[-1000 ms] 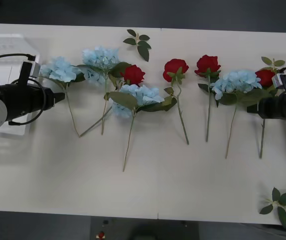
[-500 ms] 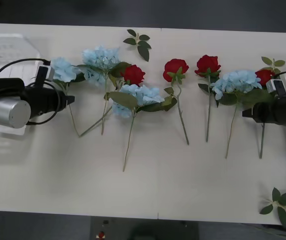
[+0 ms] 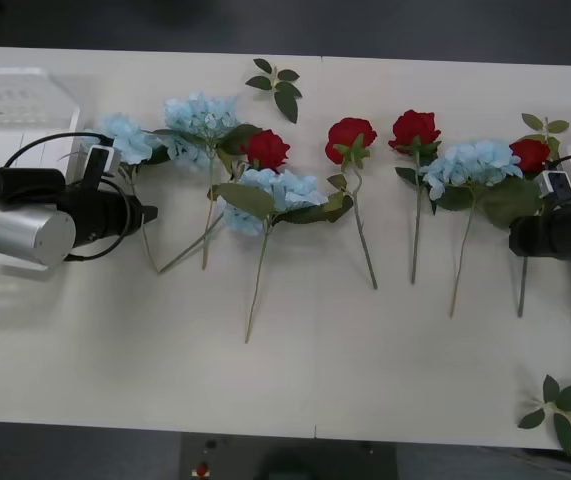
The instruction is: Put the red flowers into the right box and the blue flowers into the left box
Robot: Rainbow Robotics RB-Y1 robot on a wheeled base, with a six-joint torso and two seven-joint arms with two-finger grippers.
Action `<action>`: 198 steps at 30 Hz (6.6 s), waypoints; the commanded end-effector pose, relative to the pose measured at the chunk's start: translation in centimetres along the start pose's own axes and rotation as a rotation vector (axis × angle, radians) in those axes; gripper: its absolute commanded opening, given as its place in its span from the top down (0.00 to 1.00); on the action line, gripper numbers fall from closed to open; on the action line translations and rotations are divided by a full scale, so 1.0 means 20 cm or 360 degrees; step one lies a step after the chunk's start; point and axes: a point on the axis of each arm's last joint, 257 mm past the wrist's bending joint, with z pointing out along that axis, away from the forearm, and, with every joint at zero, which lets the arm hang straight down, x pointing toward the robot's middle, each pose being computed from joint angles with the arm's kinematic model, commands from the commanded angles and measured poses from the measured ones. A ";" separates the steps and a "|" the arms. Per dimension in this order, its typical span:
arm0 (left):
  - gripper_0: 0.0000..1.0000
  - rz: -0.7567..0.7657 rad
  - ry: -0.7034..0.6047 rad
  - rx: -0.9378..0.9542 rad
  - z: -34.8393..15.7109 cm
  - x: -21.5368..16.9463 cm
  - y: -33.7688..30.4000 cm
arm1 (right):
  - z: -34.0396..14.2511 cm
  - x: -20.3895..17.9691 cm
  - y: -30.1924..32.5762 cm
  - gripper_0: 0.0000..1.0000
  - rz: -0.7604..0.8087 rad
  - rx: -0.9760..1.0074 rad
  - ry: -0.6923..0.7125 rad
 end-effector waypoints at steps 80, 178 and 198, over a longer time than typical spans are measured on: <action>1.00 -0.0113 -0.0013 0.0051 -0.40 -0.43 0.02 | -0.70 -0.26 -1.26 1.00 -0.0204 0.0712 0.0128; 0.00 -0.0438 -0.0331 -0.0622 -0.67 -0.34 1.30 | -0.03 -0.15 0.54 0.14 0.0272 0.0260 0.0032; 0.00 -0.0506 0.0086 -0.0221 -1.02 -0.39 1.04 | 0.04 -0.06 0.42 1.00 0.0311 0.0321 0.0082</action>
